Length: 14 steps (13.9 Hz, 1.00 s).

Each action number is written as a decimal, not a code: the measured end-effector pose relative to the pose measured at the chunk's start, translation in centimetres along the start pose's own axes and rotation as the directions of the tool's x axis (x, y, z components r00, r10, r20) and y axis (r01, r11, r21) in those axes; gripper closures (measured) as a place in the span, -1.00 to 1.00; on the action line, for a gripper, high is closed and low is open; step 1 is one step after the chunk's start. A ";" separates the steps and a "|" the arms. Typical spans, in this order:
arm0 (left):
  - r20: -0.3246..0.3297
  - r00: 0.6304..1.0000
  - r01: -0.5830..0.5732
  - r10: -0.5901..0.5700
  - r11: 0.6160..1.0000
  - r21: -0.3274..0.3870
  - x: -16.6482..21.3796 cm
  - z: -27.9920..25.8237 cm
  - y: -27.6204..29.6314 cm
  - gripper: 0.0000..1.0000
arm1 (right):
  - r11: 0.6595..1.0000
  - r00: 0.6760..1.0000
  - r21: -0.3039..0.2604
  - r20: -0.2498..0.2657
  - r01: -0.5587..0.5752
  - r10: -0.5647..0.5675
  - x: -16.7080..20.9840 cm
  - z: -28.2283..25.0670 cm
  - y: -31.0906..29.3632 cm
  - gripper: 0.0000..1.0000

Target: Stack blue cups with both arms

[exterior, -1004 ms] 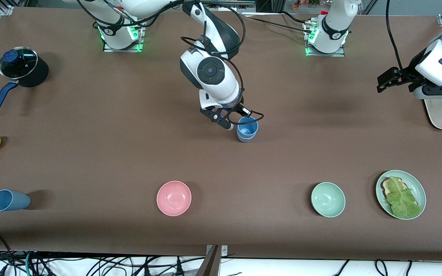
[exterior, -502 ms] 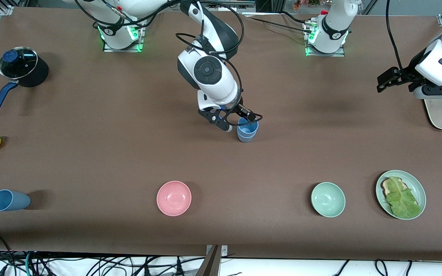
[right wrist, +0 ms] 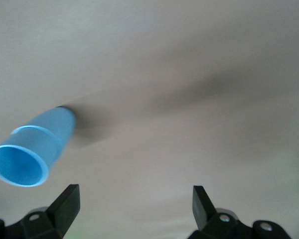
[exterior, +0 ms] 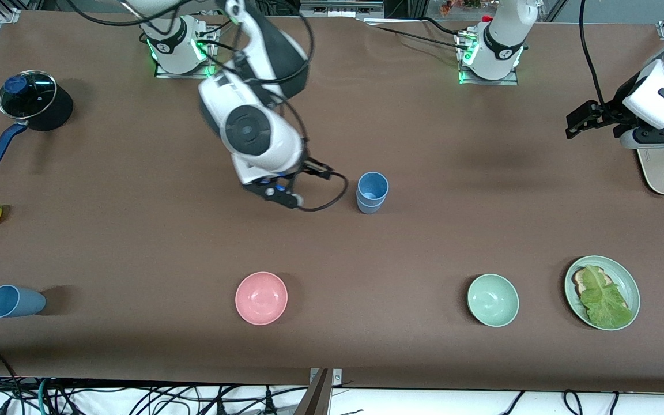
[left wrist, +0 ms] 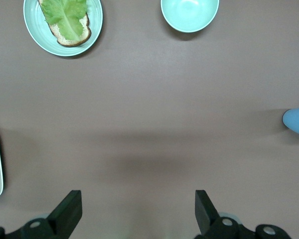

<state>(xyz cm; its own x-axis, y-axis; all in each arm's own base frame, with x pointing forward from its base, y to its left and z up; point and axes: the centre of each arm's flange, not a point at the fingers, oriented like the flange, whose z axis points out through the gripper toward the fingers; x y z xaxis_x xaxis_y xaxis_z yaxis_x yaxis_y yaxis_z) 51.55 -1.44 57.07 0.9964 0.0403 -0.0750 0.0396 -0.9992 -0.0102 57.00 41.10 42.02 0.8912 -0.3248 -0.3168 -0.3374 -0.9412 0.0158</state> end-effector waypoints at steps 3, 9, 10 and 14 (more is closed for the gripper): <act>0.000 1.000 -0.001 0.001 1.000 0.000 0.0 0.0 0.0 -1.00 | 0.994 0.996 -0.058 0.015 0.093 -0.092 3.6 -2.0 4.8 -1.00; 0.000 1.000 -0.002 0.002 1.000 0.000 0.0 0.0 0.0 -1.00 | 0.983 0.988 -0.099 0.047 0.153 -0.149 8.3 -3.5 11.5 -1.00; -0.003 1.000 -0.003 0.003 1.000 0.000 0.1 -0.2 0.1 -1.00 | 0.986 0.990 -0.095 0.047 0.139 -0.135 9.2 -3.8 13.3 -1.00; -0.012 1.000 -0.014 0.014 1.000 -0.001 1.3 -1.0 0.5 -1.00 | 0.984 0.993 -0.142 -0.008 0.112 -0.114 11.5 -4.5 22.1 -1.00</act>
<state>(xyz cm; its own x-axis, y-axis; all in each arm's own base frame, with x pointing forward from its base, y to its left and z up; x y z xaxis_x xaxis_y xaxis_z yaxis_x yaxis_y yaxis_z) 52.98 -1.94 57.98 0.9977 0.0266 -0.0628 0.0262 -0.9996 -0.0078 61.19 16.16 42.97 0.9261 -0.2162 -0.3091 -0.1892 -0.9752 0.1151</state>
